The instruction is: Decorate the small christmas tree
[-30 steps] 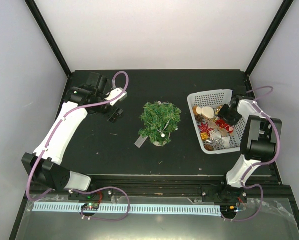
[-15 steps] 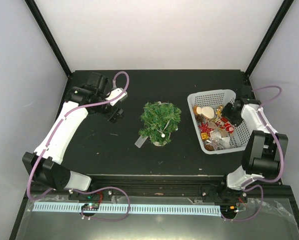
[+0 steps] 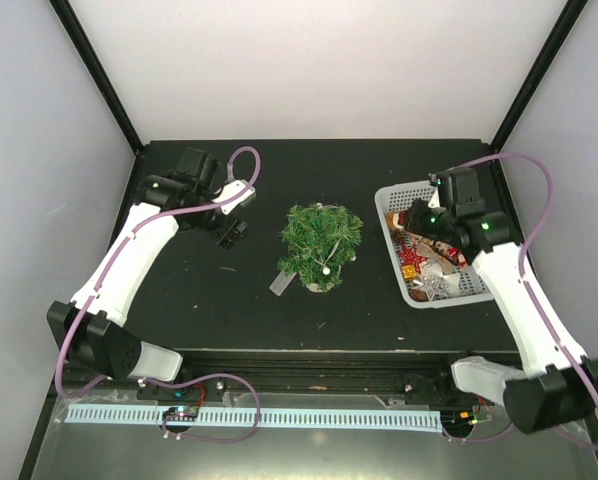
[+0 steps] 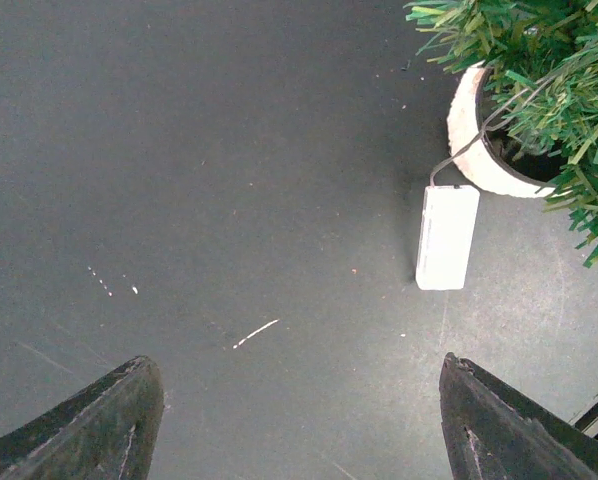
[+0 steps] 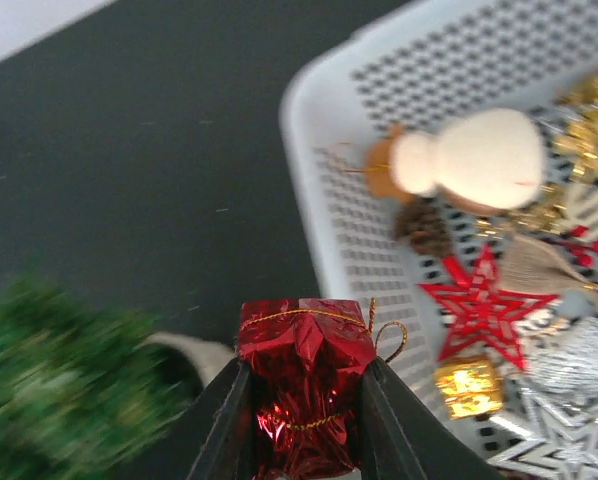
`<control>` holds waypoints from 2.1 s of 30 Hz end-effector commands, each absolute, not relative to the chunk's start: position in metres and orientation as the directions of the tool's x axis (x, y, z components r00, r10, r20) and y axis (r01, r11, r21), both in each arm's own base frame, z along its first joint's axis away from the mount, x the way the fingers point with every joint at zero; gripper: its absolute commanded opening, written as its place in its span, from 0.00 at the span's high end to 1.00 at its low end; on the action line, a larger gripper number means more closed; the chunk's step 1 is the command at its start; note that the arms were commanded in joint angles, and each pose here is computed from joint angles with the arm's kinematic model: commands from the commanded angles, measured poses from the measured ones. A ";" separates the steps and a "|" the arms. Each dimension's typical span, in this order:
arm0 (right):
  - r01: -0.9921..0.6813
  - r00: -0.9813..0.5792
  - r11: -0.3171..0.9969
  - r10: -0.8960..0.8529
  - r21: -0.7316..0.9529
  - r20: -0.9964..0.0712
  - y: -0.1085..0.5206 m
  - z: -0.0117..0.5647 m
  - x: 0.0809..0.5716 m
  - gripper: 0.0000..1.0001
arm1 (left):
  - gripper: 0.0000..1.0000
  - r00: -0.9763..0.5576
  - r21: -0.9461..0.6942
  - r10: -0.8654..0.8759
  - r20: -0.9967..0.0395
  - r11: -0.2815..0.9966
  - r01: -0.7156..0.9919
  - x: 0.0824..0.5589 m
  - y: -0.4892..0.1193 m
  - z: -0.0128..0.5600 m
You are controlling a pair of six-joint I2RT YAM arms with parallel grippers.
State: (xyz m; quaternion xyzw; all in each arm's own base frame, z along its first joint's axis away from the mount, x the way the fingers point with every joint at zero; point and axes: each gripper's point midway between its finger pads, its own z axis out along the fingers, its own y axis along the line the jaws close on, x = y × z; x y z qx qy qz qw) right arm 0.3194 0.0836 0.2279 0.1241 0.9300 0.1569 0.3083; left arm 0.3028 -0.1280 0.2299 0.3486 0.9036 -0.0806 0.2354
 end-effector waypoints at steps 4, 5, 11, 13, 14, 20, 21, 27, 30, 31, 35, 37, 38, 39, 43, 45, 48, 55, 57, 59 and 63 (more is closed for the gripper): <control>-0.156 -0.768 0.866 0.197 0.476 -0.610 0.152 0.301 0.254 0.71 | 0.24 -0.640 0.019 0.593 -0.489 0.740 0.672 0.303 -0.130 0.227; -0.203 -0.760 0.849 0.177 0.487 -0.625 0.162 0.312 0.245 0.71 | 0.24 -0.640 0.018 0.593 -0.489 0.740 0.672 0.303 -0.130 0.226; -0.406 -0.737 0.774 0.039 0.487 -0.675 0.211 0.350 0.214 0.70 | 0.24 -0.639 0.023 0.591 -0.492 0.742 0.669 0.299 -0.128 0.227; -0.444 -0.735 0.768 -0.018 0.462 -0.677 0.226 0.347 0.209 0.70 | 0.24 -0.639 0.025 0.590 -0.494 0.744 0.668 0.298 -0.127 0.228; -0.456 -0.737 0.766 -0.039 0.453 -0.675 0.233 0.345 0.208 0.70 | 0.24 -0.638 0.027 0.589 -0.496 0.744 0.667 0.297 -0.127 0.228; -0.473 -0.765 0.751 -0.090 0.461 -0.638 0.253 0.321 0.207 0.70 | 0.24 -0.638 0.035 0.587 -0.498 0.749 0.662 0.290 -0.123 0.228; -0.477 -0.768 0.751 -0.102 0.457 -0.633 0.255 0.317 0.205 0.70 | 0.24 -0.638 0.036 0.587 -0.498 0.749 0.662 0.289 -0.122 0.227; -0.514 -0.760 0.753 -0.178 0.410 -0.626 0.267 0.305 0.196 0.70 | 0.24 -0.640 0.040 0.588 -0.494 0.751 0.659 0.284 -0.119 0.222; -0.499 -0.757 0.767 -0.159 0.404 -0.633 0.266 0.306 0.201 0.70 | 0.24 -0.640 0.039 0.587 -0.496 0.751 0.659 0.283 -0.120 0.221; -0.494 -0.755 0.773 -0.154 0.398 -0.637 0.265 0.306 0.203 0.70 | 0.24 -0.640 0.038 0.585 -0.498 0.752 0.658 0.283 -0.120 0.222; -0.469 -0.750 0.803 -0.144 0.367 -0.646 0.263 0.304 0.212 0.70 | 0.24 -0.640 0.036 0.582 -0.502 0.753 0.657 0.284 -0.121 0.222; -0.474 -0.743 0.801 -0.140 0.366 -0.655 0.265 0.308 0.215 0.70 | 0.24 -0.639 0.038 0.582 -0.502 0.753 0.656 0.285 -0.121 0.223; -0.483 -0.739 0.794 -0.144 0.370 -0.658 0.268 0.310 0.215 0.70 | 0.24 -0.640 0.037 0.582 -0.502 0.754 0.656 0.285 -0.121 0.223; -0.489 -0.739 0.789 -0.149 0.372 -0.657 0.271 0.310 0.216 0.70 | 0.24 -0.639 0.039 0.582 -0.503 0.754 0.656 0.284 -0.120 0.223; -0.524 -0.730 0.764 -0.174 0.377 -0.661 0.282 0.316 0.217 0.70 | 0.24 -0.643 0.041 0.581 -0.499 0.757 0.652 0.283 -0.119 0.221; -0.560 -0.713 0.737 -0.194 0.380 -0.674 0.291 0.327 0.214 0.70 | 0.24 -0.646 0.039 0.580 -0.496 0.758 0.651 0.283 -0.118 0.219; -0.611 -0.676 0.718 -0.255 0.334 -0.691 0.303 0.337 0.207 0.70 | 0.24 -0.650 0.039 0.580 -0.491 0.760 0.649 0.283 -0.117 0.216; -0.630 -0.668 0.728 -0.332 0.269 -0.666 0.322 0.343 0.206 0.69 | 0.23 -0.651 0.038 0.573 -0.498 0.764 0.644 0.285 -0.117 0.216; -0.629 -0.668 0.743 -0.367 0.228 -0.647 0.326 0.341 0.208 0.69 | 0.23 -0.648 0.041 0.574 -0.500 0.763 0.645 0.286 -0.117 0.217; -0.626 -0.669 0.755 -0.390 0.197 -0.633 0.329 0.340 0.212 0.69 | 0.24 -0.645 0.045 0.572 -0.507 0.764 0.643 0.287 -0.117 0.219; -0.603 -0.680 0.785 -0.408 0.146 -0.609 0.333 0.333 0.223 0.69 | 0.24 -0.632 0.036 0.563 -0.533 0.761 0.647 0.290 -0.121 0.228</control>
